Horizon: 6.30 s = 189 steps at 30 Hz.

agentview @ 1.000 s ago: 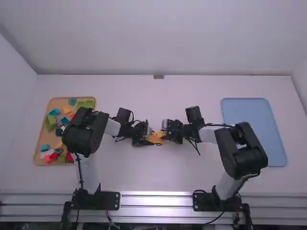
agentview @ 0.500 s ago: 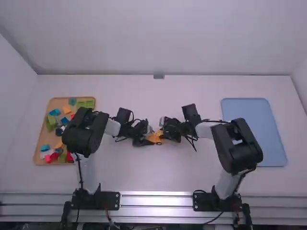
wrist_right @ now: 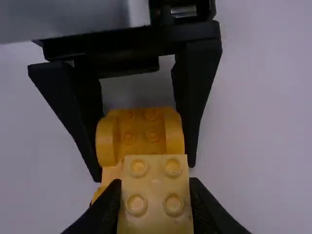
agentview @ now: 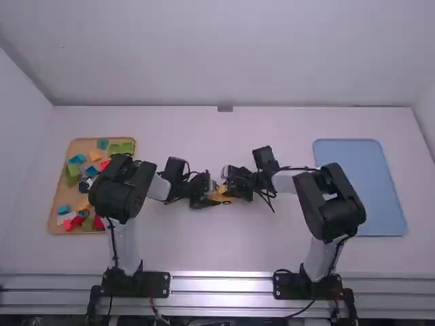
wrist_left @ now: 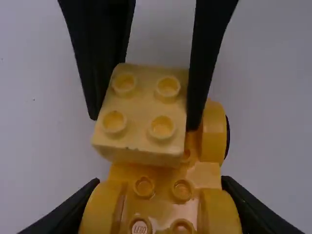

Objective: Assemble lego blocks to make yellow taxi

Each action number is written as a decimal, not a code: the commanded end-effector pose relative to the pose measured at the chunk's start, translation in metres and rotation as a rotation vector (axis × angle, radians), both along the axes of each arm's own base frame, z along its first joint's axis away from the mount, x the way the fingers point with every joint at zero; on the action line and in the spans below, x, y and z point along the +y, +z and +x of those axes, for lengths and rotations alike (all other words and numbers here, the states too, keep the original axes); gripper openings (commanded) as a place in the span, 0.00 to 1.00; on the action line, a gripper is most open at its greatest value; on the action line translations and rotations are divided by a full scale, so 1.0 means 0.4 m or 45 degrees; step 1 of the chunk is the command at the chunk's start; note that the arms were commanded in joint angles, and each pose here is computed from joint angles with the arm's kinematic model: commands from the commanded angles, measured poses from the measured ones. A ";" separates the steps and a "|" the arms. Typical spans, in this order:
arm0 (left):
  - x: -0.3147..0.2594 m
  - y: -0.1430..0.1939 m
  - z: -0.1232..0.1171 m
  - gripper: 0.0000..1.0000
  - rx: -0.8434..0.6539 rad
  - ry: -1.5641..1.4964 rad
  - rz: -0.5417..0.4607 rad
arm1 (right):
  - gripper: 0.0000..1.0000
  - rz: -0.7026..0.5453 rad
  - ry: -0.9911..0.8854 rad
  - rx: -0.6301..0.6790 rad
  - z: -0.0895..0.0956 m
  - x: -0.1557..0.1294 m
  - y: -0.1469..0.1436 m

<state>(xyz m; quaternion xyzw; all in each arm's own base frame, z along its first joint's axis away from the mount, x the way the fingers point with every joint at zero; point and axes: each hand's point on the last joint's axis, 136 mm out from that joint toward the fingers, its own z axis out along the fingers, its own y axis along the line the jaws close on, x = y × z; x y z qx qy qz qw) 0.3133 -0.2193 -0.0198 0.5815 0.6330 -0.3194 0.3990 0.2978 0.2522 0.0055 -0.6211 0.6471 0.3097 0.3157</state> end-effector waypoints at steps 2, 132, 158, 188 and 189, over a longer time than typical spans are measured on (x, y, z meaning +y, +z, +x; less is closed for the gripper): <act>0.040 -0.087 -0.036 0.41 0.127 0.136 0.140 | 0.11 -0.068 -0.031 0.012 0.006 -0.012 -0.030; 0.039 -0.088 -0.035 0.20 0.139 0.113 0.153 | 0.00 0.024 -0.075 0.049 -0.014 -0.045 -0.027; 0.039 -0.088 -0.034 0.20 0.136 0.113 0.153 | 0.06 0.283 0.027 0.040 0.055 -0.014 0.176; 0.176 0.291 0.070 0.99 0.018 0.784 0.258 | 0.99 0.617 0.036 -0.068 0.142 0.079 0.525; 0.201 0.329 0.064 0.99 0.009 0.874 0.259 | 0.99 0.618 0.061 -0.091 0.135 0.090 0.530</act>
